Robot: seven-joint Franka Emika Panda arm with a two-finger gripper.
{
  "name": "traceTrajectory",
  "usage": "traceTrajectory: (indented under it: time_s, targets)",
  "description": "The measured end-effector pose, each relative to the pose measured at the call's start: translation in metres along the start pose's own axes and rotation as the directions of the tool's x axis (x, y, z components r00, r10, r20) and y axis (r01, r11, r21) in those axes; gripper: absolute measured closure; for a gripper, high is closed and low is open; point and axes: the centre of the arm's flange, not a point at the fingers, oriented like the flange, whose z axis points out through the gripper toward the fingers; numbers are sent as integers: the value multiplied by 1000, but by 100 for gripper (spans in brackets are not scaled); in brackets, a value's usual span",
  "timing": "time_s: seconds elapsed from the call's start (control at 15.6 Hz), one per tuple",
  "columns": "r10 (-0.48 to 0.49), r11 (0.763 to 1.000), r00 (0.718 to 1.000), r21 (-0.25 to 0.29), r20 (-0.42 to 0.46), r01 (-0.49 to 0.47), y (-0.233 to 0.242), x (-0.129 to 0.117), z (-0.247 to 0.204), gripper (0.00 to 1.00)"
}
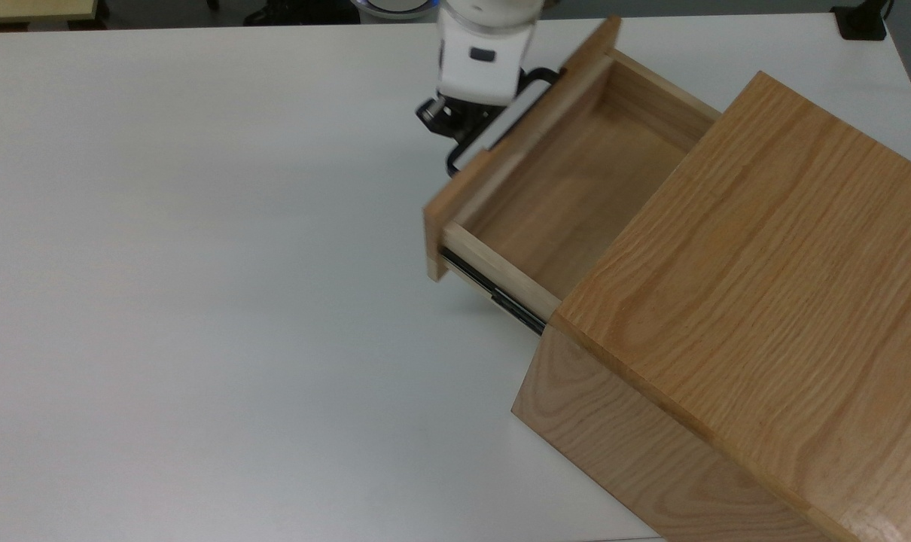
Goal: Close the drawer by sliding it
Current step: 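Push the drawer front with the gripper into the wooden cabinet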
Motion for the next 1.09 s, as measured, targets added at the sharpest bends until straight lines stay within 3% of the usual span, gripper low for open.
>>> traceTrajectory:
  time_s: [0.39,0.64,0.9,1.09]
  targets:
    - [60,998,995,-7,-83,-61,-16,57,-6,99]
    - [108,992,975,-37,-196,-117,-25,94,-1,99]
    - [126,988,959,-55,-255,-145,-32,115,1,99]
    - [127,988,958,-56,-256,-146,-33,117,2,99]
